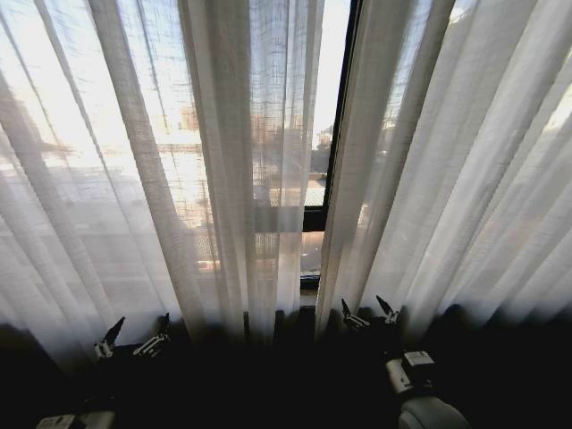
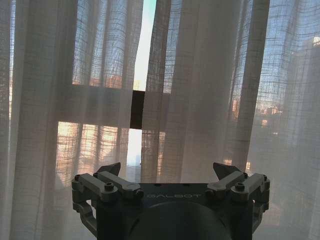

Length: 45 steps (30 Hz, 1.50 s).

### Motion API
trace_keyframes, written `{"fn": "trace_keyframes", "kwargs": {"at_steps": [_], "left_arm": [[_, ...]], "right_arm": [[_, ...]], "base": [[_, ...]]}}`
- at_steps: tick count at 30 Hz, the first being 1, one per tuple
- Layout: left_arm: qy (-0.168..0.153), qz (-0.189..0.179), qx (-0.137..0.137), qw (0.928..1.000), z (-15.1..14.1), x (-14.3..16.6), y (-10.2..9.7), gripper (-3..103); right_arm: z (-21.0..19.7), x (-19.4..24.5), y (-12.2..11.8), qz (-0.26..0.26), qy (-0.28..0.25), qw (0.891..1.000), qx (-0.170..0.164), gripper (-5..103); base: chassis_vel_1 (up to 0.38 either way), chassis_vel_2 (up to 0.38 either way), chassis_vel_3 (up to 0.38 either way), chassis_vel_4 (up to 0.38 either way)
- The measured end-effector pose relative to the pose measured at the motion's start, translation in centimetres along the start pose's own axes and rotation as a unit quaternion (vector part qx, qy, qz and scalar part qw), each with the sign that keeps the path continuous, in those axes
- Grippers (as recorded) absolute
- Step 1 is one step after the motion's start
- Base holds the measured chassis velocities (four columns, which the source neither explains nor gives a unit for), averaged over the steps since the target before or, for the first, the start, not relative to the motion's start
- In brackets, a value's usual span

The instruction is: Open the curtains by pulling them apart, changing their state from closed to fully open.

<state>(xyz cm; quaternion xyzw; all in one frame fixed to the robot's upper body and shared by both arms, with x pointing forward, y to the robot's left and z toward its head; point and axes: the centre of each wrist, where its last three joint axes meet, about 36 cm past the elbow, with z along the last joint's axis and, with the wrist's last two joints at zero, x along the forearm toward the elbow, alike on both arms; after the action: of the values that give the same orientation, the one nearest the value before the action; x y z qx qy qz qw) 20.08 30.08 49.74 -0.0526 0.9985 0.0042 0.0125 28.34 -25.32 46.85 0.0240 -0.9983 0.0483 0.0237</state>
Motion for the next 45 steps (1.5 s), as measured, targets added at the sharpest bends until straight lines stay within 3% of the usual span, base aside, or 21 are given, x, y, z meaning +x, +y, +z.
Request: {"fn": "trace_keyframes", "kwargs": {"at_steps": [19,22,25,28,35,45], "left_arm": [[0.002,-0.006,-0.001,1.0,-0.1,0.3,-0.1,100],[0.002,-0.007,-0.001,1.0,-0.1,0.3,-0.1,100],[0.007,-0.008,-0.001,0.9999,0.2,0.3,-0.1,100],[0.01,-0.009,-0.002,0.9999,0.5,0.3,0.1,100],[0.011,-0.027,0.01,0.9995,1.1,0.7,0.3,100],[-0.004,-0.039,0.011,0.9992,-0.9,1.4,-0.2,100]], "right_arm": [[0.9,-0.5,0.1,-0.006,0.013,1.0,0.001,100],[0.8,-0.7,0.4,-0.014,0.029,0.999,-0.022,100],[0.4,-2.0,1.0,-0.031,0.058,0.993,-0.094,100],[1.1,-3.4,1.0,-0.033,0.064,0.992,-0.103,100],[3.7,-8.8,0.5,-0.036,0.076,0.993,-0.082,100],[2.7,-16.9,-0.4,0.004,0.048,0.997,-0.057,100]], "base": [[-0.091,0.087,0.086,-0.078],[-0.104,0.118,0.095,-0.087],[-0.028,0.032,0.047,-0.038],[0.0,0.0,0.0,0.0],[0.015,-0.004,-0.009,0.001],[0.0,0.0,0.0,0.0]]}}
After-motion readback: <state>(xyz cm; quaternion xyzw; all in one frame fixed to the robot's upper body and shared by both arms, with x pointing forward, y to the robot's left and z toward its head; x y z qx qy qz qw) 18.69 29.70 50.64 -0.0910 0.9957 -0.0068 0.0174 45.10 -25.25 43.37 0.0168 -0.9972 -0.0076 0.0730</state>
